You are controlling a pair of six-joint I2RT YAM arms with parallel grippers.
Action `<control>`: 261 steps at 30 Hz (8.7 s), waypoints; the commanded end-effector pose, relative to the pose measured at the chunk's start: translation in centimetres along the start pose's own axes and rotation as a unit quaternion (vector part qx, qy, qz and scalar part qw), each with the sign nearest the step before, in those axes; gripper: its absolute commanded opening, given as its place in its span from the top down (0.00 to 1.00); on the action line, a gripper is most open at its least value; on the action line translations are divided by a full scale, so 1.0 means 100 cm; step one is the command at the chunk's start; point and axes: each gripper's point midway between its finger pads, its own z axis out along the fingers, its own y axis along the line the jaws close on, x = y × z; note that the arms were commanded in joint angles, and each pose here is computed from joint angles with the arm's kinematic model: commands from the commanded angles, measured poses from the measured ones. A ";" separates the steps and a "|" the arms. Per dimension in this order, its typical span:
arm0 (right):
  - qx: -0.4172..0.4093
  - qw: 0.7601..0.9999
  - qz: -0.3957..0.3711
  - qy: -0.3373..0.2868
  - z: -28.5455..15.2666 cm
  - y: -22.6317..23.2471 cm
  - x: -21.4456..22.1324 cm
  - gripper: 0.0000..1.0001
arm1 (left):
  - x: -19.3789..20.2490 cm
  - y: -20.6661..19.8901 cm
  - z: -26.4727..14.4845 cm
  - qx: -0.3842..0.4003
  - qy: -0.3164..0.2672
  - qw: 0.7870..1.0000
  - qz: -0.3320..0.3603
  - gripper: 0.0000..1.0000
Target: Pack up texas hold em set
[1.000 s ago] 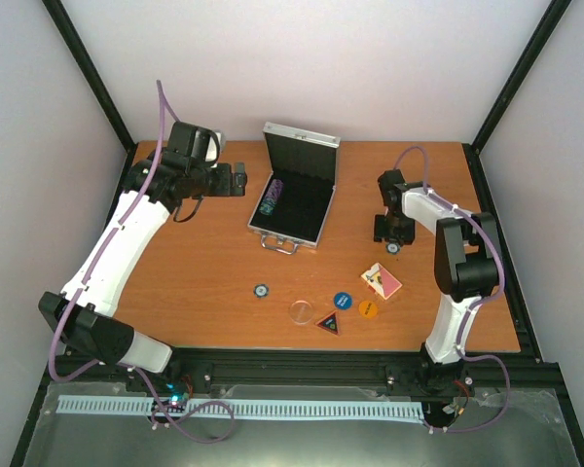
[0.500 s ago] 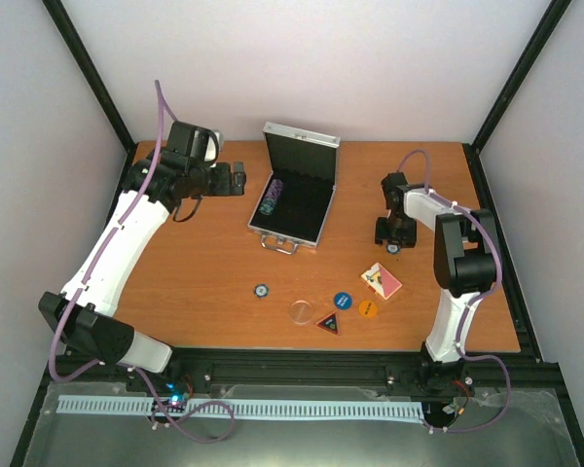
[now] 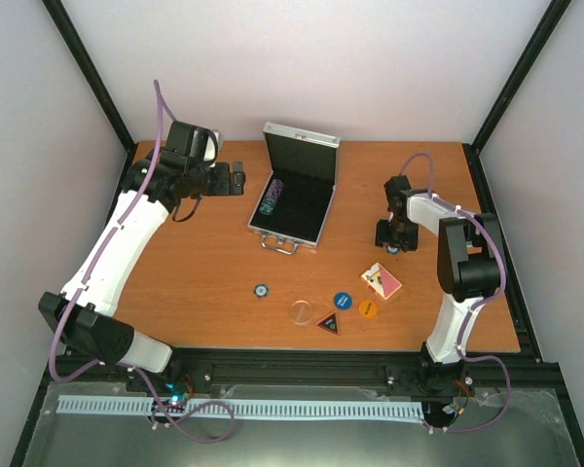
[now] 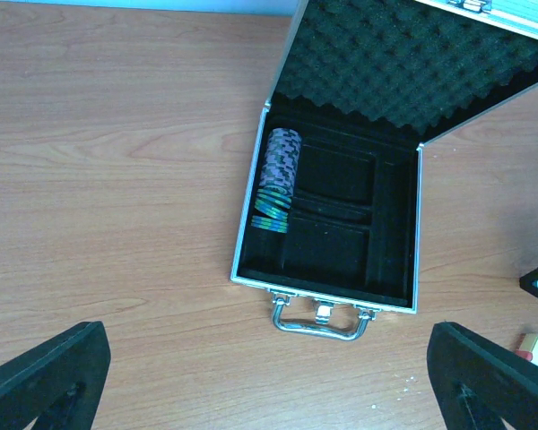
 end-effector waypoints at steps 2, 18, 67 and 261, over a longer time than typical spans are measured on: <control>0.009 0.998 -0.004 0.056 0.016 -0.008 0.031 0.39 | -0.009 -0.001 -0.008 0.009 -0.016 1.000 -0.009 0.00; 0.012 0.997 0.012 0.072 0.027 -0.020 0.056 0.42 | -0.007 0.001 -0.010 0.007 -0.015 1.000 -0.009 0.00; -0.026 0.999 0.000 0.027 -0.032 -0.002 0.022 0.97 | -0.003 0.000 -0.005 0.018 -0.013 1.000 -0.016 0.00; -0.083 0.989 0.093 -0.075 -0.051 -0.009 -0.047 0.00 | 0.257 -0.045 0.060 0.021 0.219 0.966 0.132 0.15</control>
